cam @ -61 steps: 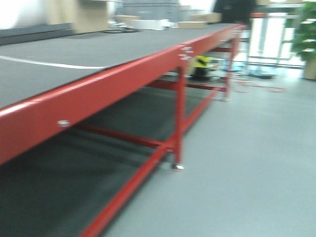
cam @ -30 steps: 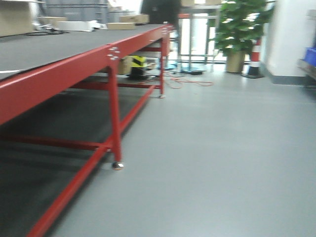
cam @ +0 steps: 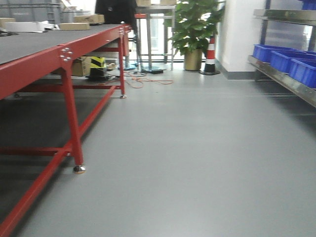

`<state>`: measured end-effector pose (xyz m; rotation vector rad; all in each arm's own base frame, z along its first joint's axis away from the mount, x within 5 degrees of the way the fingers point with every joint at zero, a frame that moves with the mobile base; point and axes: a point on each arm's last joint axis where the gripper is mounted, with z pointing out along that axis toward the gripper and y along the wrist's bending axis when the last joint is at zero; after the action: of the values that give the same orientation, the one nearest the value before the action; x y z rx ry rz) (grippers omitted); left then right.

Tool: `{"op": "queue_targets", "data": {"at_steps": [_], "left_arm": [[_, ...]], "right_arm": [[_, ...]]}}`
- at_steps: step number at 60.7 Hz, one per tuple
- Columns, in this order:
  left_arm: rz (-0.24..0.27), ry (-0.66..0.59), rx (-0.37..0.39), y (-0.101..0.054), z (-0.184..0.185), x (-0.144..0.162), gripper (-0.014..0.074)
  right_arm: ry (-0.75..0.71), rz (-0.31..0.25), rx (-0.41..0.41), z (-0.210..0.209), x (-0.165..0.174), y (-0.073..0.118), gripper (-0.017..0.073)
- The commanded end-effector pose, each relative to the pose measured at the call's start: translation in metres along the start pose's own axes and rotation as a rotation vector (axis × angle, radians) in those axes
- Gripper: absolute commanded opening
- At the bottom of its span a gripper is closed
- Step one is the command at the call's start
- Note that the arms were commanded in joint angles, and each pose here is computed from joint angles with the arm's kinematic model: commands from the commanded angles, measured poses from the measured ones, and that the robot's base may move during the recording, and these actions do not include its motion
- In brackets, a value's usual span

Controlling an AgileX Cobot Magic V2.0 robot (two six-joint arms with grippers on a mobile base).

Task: Place cylindrical capacitor in blue bin on shelf
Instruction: 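Drive the base away from the table to the shelf of blue bins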

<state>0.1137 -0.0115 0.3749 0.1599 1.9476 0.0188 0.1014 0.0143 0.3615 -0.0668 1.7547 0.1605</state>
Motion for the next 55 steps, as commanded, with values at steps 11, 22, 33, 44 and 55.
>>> {"op": "queue_targets", "data": {"at_steps": [11,22,33,44,55], "left_arm": [[-0.002,-0.028,-0.001,0.0002,-0.0005,-0.0019,-0.0111],[-0.002,-0.028,-0.001,0.0002,-0.0005,-0.0019,-0.0111],[-0.002,-0.028,-0.001,0.0002,-0.0005,-0.0019,-0.0111],[-0.002,-0.028,-0.001,0.0002,-0.0005,-0.0019,-0.0111],[-0.002,-0.028,-0.001,0.0002,-0.0005,-0.0019,-0.0111]], "right_arm": [[-0.026,-0.013,0.006,-0.0008,-0.0019,-0.0005,-0.0158],[-0.026,-0.013,0.006,-0.0008,-0.0019,-0.0005,-0.0158],[-0.026,-0.013,0.006,-0.0008,-0.0019,-0.0005,-0.0158],[-0.026,-0.013,0.006,-0.0008,-0.0019,-0.0005,-0.0158],[-0.026,-0.013,0.006,-0.0008,-0.0019,-0.0005,-0.0158]]}}
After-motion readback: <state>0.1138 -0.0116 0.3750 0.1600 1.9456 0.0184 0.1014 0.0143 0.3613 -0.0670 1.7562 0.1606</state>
